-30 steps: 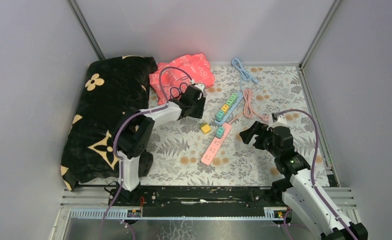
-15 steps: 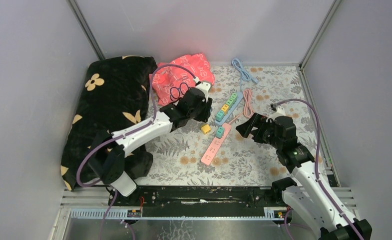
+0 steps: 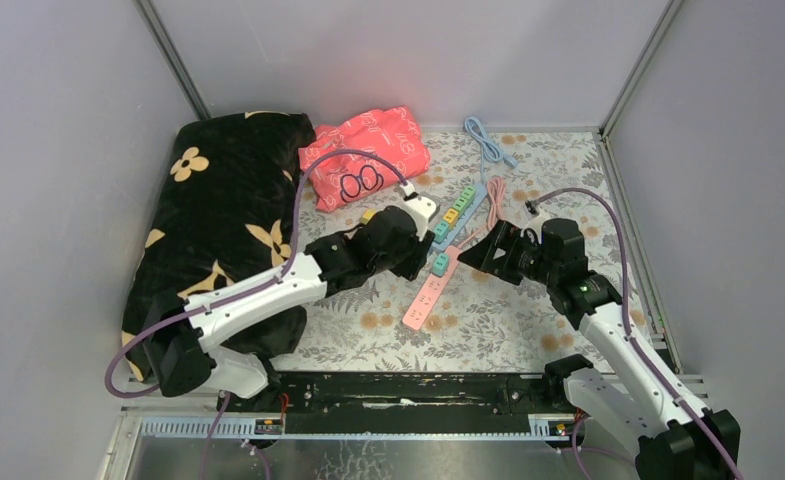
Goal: Insert the plug
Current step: Adjust the plug.
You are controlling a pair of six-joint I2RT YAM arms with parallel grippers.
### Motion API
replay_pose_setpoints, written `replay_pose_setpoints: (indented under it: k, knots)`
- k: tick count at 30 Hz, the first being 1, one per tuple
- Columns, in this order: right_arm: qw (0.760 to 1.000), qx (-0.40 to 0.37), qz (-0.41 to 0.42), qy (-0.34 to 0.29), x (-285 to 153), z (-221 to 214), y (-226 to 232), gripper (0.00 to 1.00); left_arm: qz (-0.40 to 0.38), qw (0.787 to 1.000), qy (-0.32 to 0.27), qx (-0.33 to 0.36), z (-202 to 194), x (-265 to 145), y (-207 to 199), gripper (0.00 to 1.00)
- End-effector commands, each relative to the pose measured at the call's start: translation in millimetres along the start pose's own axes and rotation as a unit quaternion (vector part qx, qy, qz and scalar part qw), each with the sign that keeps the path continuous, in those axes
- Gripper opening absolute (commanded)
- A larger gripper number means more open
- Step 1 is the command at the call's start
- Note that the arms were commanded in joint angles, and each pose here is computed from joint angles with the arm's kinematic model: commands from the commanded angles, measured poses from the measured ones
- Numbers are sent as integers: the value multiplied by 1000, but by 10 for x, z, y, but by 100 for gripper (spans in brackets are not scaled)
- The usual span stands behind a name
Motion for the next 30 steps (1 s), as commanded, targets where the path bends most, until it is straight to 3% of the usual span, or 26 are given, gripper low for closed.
replay_pose_setpoints:
  k: [1, 8, 23, 30]
  knots:
    - [995, 4, 95, -8, -7, 221, 397, 88, -10, 998, 4, 67, -99, -146, -117, 30]
    - [986, 30, 163, 30, 102, 201, 535, 85, -43, 993, -6, 113, -128, -247, -356, 29]
    - [968, 43, 232, 83, 260, -14, 596, 77, -63, 991, -40, 115, -30, -211, -495, 29]
    - [958, 45, 261, 106, 275, -123, 657, 62, -68, 990, -54, 112, 22, -238, -526, 29]
Point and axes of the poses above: each gripper's point midway between its finger pads, its own x axis out along the fingers, its own y axis along the line the jaws close on, z = x × y, the point moved 4 cm from there along -x, back along the fingers, and after that the axes turned 7 degrees about -x, right-handed, at the moved point
